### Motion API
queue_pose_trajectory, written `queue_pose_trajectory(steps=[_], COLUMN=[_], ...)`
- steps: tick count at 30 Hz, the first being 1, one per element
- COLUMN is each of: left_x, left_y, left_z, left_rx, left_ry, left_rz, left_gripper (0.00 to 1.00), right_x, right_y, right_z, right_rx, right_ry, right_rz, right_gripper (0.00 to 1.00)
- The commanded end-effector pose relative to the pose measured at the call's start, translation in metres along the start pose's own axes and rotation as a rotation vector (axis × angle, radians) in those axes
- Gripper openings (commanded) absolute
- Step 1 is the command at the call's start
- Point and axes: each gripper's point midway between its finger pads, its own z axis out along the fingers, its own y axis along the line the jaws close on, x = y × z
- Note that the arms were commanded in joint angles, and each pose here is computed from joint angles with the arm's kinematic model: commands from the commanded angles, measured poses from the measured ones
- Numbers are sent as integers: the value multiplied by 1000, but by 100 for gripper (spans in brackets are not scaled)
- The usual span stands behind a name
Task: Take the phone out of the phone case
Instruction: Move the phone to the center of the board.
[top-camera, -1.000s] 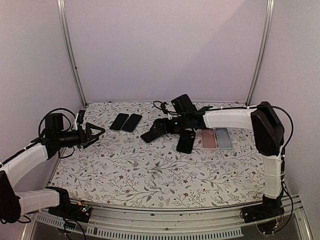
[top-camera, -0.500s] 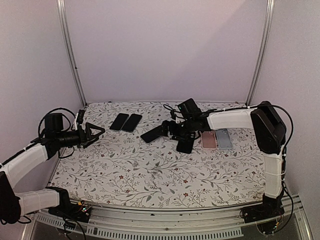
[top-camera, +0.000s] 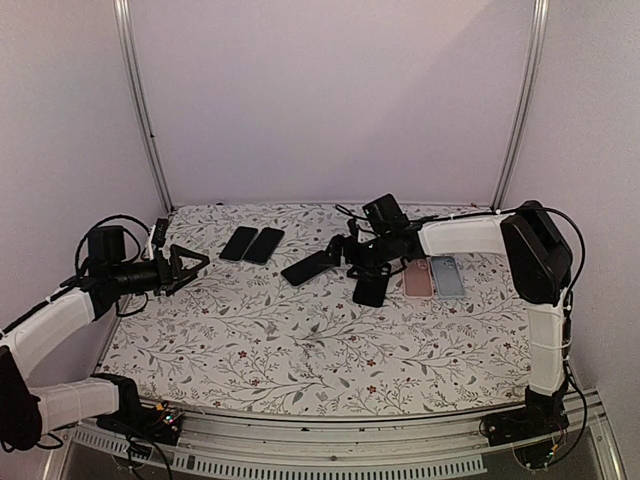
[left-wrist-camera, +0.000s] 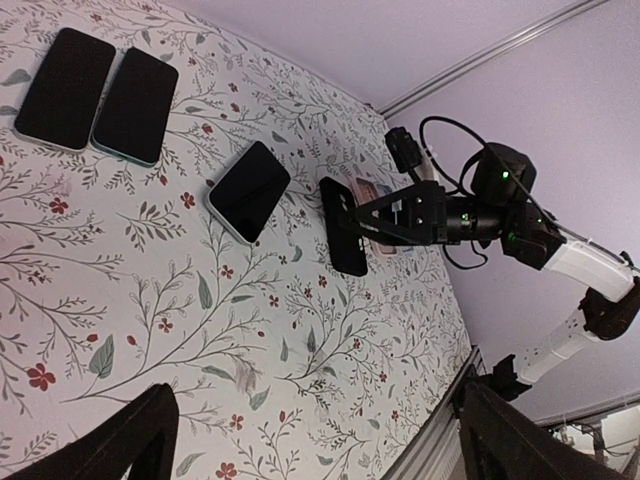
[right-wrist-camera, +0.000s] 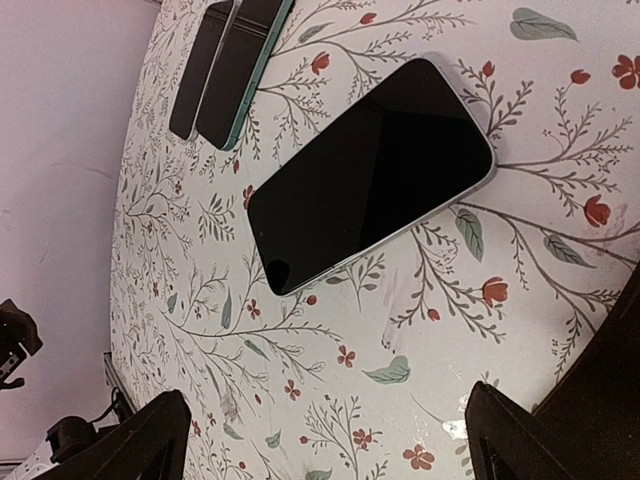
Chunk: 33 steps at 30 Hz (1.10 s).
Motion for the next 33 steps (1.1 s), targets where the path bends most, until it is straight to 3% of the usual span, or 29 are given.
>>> queue_pose_trajectory(steps=[1, 13, 21, 33], left_x=[-1, 1, 1, 5], left_y=[-1, -7, -10, -6], left_z=[-3, -2, -5, -1], left_rx=[9, 49, 62, 67], left_ry=[-13, 8, 3, 25], left_rz=[11, 13, 18, -8], left_gripper=[99, 99, 100, 99], right_x=[-1, 4, -3, -4], right_y=[2, -10, 18, 24], right_z=[15, 60, 87, 105], right_rx=[-49, -63, -94, -118], right_ry=[31, 60, 61, 44], right_rz=[26, 154, 164, 216], right_gripper=[99, 99, 99, 99])
